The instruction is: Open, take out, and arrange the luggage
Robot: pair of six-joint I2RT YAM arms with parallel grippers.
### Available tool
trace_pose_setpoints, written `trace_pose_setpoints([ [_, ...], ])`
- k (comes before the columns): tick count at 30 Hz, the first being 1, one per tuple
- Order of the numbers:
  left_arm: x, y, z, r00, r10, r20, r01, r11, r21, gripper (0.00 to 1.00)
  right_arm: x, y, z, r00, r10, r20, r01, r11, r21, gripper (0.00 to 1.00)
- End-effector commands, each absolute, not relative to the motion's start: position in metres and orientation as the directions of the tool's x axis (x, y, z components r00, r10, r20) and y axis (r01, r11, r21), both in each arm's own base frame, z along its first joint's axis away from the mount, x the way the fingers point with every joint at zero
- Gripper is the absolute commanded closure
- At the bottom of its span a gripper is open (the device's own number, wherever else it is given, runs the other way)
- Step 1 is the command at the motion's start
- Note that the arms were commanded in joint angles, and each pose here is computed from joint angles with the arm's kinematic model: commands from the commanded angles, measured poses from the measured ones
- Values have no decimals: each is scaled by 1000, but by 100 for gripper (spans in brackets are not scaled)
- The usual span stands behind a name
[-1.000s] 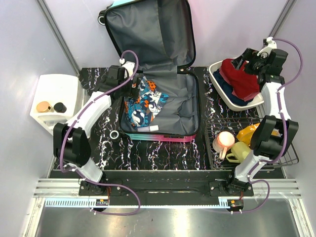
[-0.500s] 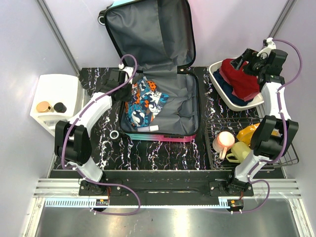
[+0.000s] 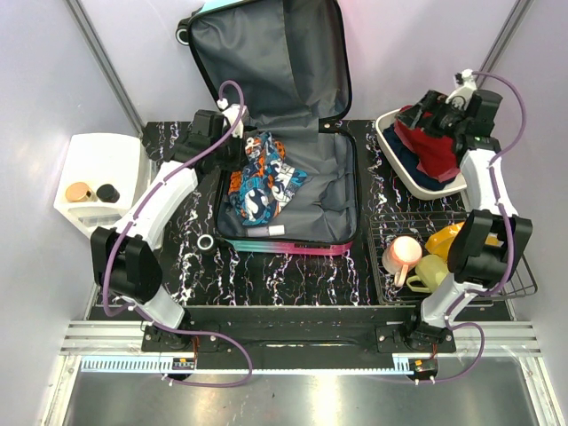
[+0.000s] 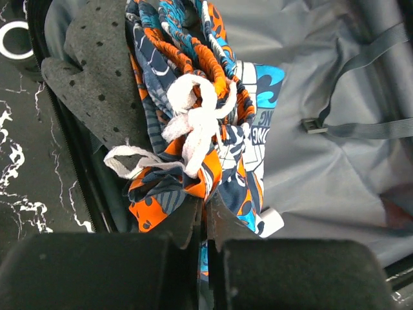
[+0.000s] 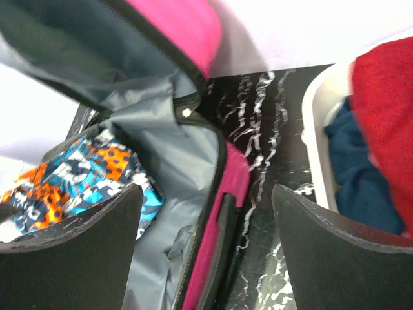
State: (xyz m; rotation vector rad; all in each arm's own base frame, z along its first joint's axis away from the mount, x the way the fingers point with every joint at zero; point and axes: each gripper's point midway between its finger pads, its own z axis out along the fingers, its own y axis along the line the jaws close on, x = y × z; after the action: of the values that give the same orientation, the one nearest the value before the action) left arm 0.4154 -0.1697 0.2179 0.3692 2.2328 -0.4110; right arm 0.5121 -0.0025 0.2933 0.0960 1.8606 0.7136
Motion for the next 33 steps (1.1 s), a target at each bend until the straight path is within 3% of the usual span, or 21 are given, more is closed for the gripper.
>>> trace_pose_setpoints([
  [1, 422, -187, 265, -549, 59, -834, 435, 872, -224, 100, 489, 53, 318, -410, 305, -860, -436, 763, 478, 11],
  [10, 420, -211, 267, -599, -31, -800, 427, 833, -352, 100, 470, 153, 294, -503, 193, -842, -569, 659, 491, 10],
  [18, 424, -220, 269, -631, -98, -770, 388, 819, -422, 100, 449, 283, 286, -481, 112, -870, -692, 561, 454, 5],
  [24, 422, -228, 277, -631, -160, -759, 383, 787, -484, 100, 448, 334, 298, -431, 230, -872, -711, 508, 486, 0],
  [33, 420, -236, 298, -624, -264, -736, 370, 730, -575, 100, 442, 366, 260, -379, 149, -913, -630, 681, 373, 0],
])
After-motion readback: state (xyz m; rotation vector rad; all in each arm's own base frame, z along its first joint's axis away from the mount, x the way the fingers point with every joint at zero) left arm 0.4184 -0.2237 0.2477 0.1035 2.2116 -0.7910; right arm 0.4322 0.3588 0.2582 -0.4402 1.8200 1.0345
